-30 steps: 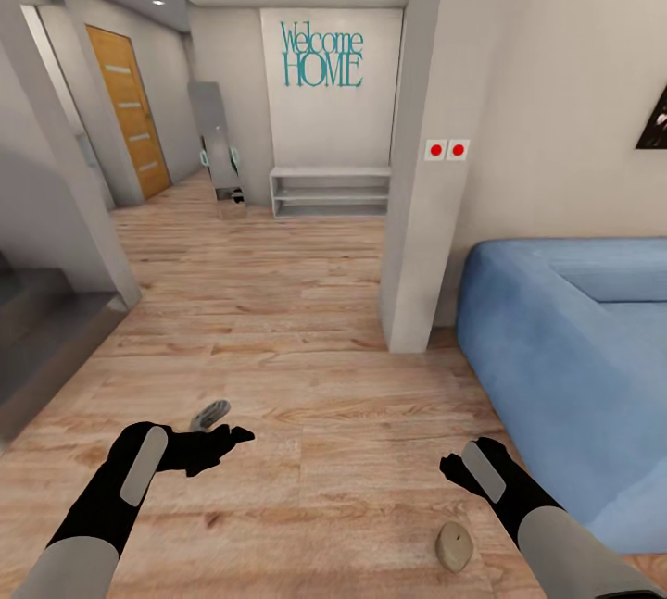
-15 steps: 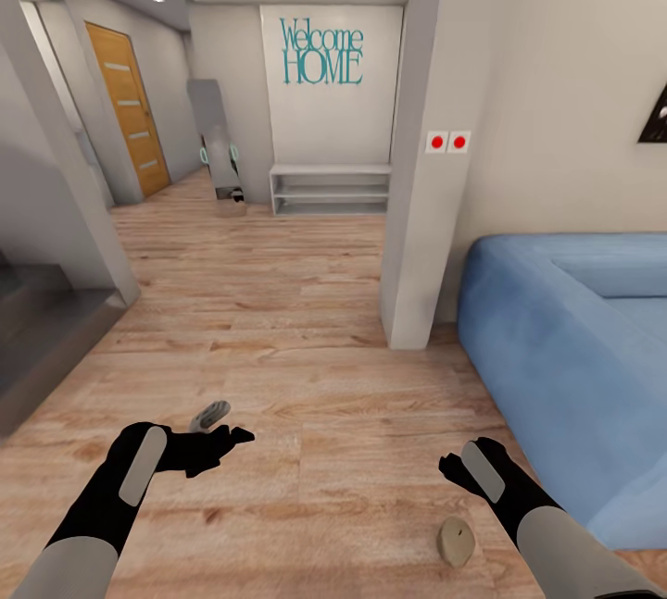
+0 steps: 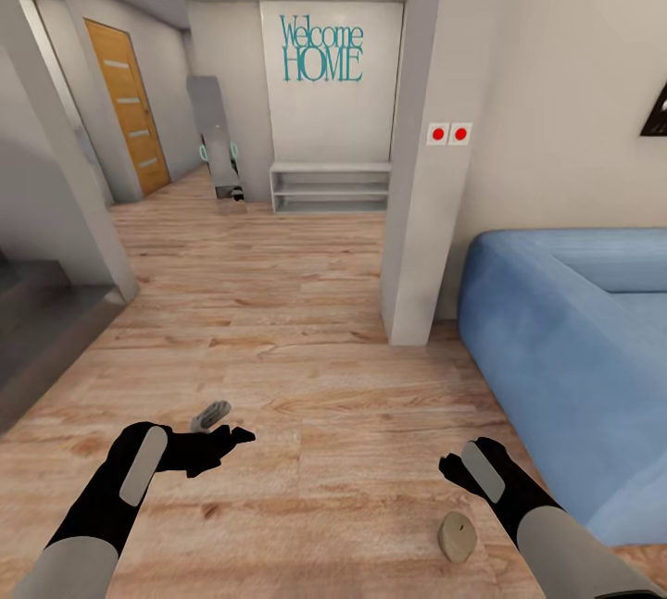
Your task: Place each of the two pumpkins and all three candles from the living room inside a cabinet in the living room (use any cabinet), then make sure every cabinet is closed, and position the cauldron so it is next to a table in the living room.
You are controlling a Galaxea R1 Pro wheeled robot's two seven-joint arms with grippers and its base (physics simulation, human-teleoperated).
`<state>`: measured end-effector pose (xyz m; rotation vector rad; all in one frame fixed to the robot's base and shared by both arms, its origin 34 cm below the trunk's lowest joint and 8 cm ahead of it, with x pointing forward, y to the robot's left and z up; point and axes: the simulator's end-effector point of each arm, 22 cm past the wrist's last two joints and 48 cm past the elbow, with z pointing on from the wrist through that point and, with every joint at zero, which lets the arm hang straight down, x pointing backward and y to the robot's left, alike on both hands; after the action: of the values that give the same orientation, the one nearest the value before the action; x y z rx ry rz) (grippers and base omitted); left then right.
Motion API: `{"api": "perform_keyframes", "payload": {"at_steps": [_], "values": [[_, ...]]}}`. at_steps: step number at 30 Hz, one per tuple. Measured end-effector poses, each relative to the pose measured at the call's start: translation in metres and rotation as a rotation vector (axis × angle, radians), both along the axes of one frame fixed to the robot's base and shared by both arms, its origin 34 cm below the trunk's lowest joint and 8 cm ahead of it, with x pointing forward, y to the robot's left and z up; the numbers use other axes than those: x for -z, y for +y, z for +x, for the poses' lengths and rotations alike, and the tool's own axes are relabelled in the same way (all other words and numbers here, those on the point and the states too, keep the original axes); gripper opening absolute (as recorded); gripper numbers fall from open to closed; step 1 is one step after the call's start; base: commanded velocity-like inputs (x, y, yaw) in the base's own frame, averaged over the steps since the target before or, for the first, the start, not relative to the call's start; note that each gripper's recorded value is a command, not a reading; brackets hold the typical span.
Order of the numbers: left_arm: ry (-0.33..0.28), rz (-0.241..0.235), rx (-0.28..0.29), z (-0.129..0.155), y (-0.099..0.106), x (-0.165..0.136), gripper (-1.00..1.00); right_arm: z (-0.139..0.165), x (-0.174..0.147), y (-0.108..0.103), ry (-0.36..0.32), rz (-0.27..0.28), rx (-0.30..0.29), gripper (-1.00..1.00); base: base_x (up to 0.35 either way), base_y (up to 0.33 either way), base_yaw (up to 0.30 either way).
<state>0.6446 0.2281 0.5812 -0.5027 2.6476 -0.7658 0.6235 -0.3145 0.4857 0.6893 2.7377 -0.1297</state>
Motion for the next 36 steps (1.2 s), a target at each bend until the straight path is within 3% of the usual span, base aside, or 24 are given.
{"api": "perform_keyframes", "payload": {"at_steps": [16,20,22,26,30,36], "values": [[-0.002,-0.009,-0.001,-0.005,-0.001,0.031,1.0,-0.006,0.032,-0.004,0.004,-0.01,0.001,1.0,0.0,0.0,0.0],[-0.022,-0.081,-0.01,-0.005,-0.007,0.032,1.0,-0.008,0.041,-0.004,0.004,-0.011,0.0,1.0,0.0,0.0,0.0],[-0.045,-0.121,-0.018,-0.004,0.002,0.028,1.0,-0.008,0.045,-0.004,0.003,-0.011,0.0,1.0,0.0,0.0,0.0],[-0.124,-0.252,-0.024,0.002,0.014,0.007,1.0,-0.01,0.053,-0.004,0.003,-0.011,0.0,1.0,0.0,0.0,0.0],[-0.155,-0.302,-0.02,0.002,0.018,0.004,1.0,-0.011,0.061,-0.004,0.001,-0.013,0.0,1.0,0.0,0.0,0.0],[-0.161,-0.308,-0.021,0.0,0.022,0.015,1.0,-0.013,0.074,-0.004,0.0,-0.013,0.0,1.0,0.0,0.0,0.0]]}}
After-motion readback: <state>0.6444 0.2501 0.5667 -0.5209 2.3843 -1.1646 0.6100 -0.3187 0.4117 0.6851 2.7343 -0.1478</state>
